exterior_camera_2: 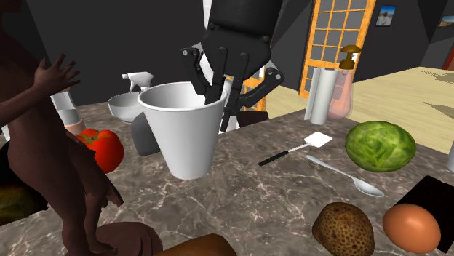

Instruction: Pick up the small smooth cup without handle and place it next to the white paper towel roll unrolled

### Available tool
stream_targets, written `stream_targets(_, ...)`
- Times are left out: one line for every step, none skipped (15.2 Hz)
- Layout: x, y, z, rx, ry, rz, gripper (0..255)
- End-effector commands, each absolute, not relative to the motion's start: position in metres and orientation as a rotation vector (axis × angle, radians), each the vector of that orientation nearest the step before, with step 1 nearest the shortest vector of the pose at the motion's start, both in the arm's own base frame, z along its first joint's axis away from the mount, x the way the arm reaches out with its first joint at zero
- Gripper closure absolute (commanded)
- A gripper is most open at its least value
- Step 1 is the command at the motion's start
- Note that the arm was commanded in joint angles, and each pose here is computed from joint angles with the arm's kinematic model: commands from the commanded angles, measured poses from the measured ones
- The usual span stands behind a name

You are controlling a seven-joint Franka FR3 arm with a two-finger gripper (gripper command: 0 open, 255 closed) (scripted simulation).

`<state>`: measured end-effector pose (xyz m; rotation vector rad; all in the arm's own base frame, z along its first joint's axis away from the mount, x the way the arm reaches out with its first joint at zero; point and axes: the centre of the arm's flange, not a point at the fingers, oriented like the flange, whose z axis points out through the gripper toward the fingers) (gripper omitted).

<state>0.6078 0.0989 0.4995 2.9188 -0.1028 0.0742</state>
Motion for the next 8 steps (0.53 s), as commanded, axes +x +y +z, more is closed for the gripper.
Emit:
stream_targets(0.608, 0.099, 0.511, 2.919, -0.103, 0.074, 255)
stream_targets(0.608, 0.099, 0.516, 2.919, -0.103, 0.074, 255)
stream_targets(0.608, 0.099, 0.521, 2.919, -0.103, 0.074, 255)
stream_targets(0.608, 0.099, 0.526, 2.919, -0.103, 0.074, 255)
stream_targets(0.608, 0.099, 0.532, 2.919, -0.103, 0.074, 255)
stream_targets(0.608, 0.099, 0.537, 2.919, -0.103, 0.074, 255)
stream_targets(0.608, 0.099, 0.542, 2.919, -0.103, 0.074, 255)
stream_targets(0.608, 0.099, 0.548, 2.919, -0.103, 0.074, 255)
